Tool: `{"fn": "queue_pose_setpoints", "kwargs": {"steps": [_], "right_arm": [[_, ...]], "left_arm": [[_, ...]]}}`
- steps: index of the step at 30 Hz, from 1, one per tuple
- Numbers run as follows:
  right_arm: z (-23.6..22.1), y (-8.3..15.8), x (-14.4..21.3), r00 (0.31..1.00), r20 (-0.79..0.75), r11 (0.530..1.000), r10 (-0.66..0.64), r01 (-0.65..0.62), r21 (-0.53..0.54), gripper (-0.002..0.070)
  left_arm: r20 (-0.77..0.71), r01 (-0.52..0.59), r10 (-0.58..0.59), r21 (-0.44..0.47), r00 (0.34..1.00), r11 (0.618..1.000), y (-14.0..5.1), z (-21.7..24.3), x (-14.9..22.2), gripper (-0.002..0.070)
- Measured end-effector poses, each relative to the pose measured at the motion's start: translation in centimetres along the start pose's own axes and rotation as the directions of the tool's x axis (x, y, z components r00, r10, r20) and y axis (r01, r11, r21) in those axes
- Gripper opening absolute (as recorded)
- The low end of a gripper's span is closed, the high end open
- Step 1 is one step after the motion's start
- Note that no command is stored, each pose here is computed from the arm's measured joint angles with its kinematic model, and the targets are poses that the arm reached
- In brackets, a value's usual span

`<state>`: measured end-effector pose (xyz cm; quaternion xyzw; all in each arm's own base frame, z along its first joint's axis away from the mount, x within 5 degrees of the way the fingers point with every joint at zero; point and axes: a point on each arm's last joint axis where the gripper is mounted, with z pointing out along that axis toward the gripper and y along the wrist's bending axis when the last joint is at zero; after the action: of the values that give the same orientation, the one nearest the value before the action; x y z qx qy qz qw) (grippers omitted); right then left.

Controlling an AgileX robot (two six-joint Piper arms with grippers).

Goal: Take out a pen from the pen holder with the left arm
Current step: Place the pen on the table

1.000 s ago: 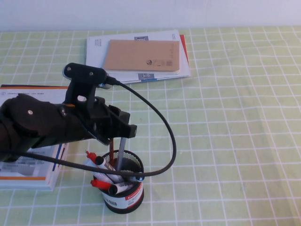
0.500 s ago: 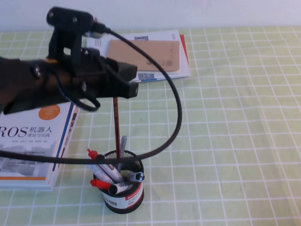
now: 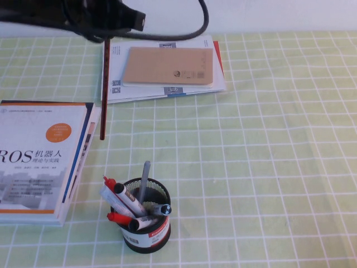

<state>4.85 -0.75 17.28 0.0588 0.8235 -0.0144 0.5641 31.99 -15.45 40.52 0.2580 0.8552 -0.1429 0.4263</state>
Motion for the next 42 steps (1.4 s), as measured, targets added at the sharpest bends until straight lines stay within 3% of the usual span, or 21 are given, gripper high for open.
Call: {"fn": "queue_pose_setpoints", "kwargs": {"steps": [5, 9, 15, 26, 42], "right_arm": [[0.0, 0.0, 0.0, 1.0, 0.0, 1.0, 0.0, 0.0, 0.0, -0.0013], [0.0, 0.0, 0.0, 1.0, 0.0, 1.0, 0.0, 0.0, 0.0, -0.0013], [0.0, 0.0, 0.0, 1.0, 0.0, 1.0, 0.0, 0.0, 0.0, -0.0013], [0.0, 0.0, 0.0, 1.0, 0.0, 1.0, 0.0, 0.0, 0.0, -0.0013], [0.0, 0.0, 0.0, 1.0, 0.0, 1.0, 0.0, 0.0, 0.0, -0.0013]], "left_arm": [[-0.178, 0.067, -0.068, -0.012, 0.982, 0.998, 2.9, 5.1, -0.5, 0.0], [-0.356, 0.096, -0.096, -0.018, 0.929, 0.995, 4.9, 10.1, 0.8, 0.0], [-0.466, 0.107, -0.127, -0.068, 0.875, 0.992, 6.8, 15.0, 2.5, 0.0], [-0.603, 0.128, -0.149, -0.077, 0.784, 0.989, 7.8, 21.0, 7.3, 0.0], [-0.634, 0.134, -0.158, -0.086, 0.757, 0.987, 8.2, 23.8, 9.7, 0.0]]}}
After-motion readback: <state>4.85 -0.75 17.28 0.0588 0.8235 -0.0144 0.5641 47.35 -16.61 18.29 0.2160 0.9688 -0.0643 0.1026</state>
